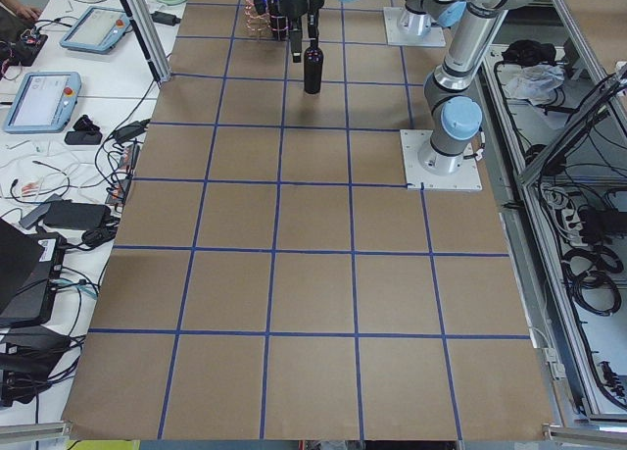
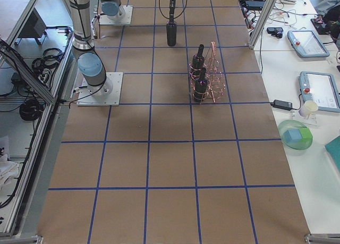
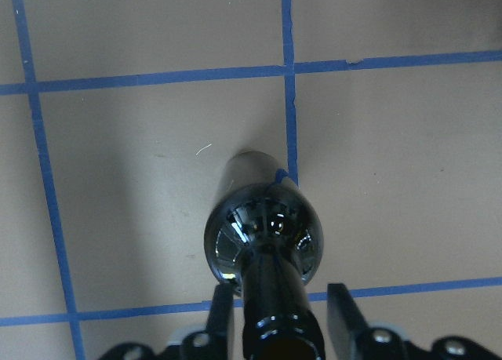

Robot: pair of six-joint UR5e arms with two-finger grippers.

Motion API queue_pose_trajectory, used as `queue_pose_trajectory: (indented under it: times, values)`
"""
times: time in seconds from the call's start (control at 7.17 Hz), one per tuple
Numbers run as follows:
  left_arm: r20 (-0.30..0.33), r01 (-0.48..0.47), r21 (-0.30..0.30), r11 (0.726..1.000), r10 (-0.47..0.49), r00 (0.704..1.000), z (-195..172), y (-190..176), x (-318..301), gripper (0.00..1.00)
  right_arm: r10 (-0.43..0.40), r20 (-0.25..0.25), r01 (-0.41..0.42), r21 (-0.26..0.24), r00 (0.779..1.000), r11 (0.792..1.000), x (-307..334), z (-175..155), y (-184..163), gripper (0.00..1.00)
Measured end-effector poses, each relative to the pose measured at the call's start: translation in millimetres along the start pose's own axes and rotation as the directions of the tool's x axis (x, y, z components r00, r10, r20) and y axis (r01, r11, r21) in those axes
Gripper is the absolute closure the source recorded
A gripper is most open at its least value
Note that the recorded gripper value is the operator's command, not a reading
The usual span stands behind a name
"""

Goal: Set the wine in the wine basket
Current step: 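Lower the right gripper over the bottle neck and close on it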

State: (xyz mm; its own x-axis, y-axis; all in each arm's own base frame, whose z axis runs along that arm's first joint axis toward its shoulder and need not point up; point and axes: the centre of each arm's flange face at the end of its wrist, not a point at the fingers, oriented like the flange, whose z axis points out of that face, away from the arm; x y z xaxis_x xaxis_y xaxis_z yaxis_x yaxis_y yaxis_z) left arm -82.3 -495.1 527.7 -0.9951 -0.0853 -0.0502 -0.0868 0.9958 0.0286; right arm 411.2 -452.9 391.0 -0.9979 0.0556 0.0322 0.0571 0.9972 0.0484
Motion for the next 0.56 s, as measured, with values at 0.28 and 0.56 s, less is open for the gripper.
queue_pose_trajectory:
  times: [0.28,0.56]
  values:
    - [0.008,0.001,-0.007,1.0,-0.001,1.0,3.2,0.9,-1.2,0.0,0.002,0.006,-0.002,0.01,1.0,1.0,1.9,-5.4,0.4,1.0]
    - [0.01,0.001,-0.005,1.0,-0.001,1.0,2.5,2.1,-1.2,0.0,0.007,0.012,-0.007,0.02,1.0,1.0,5.3,-11.7,-0.6,1.0]
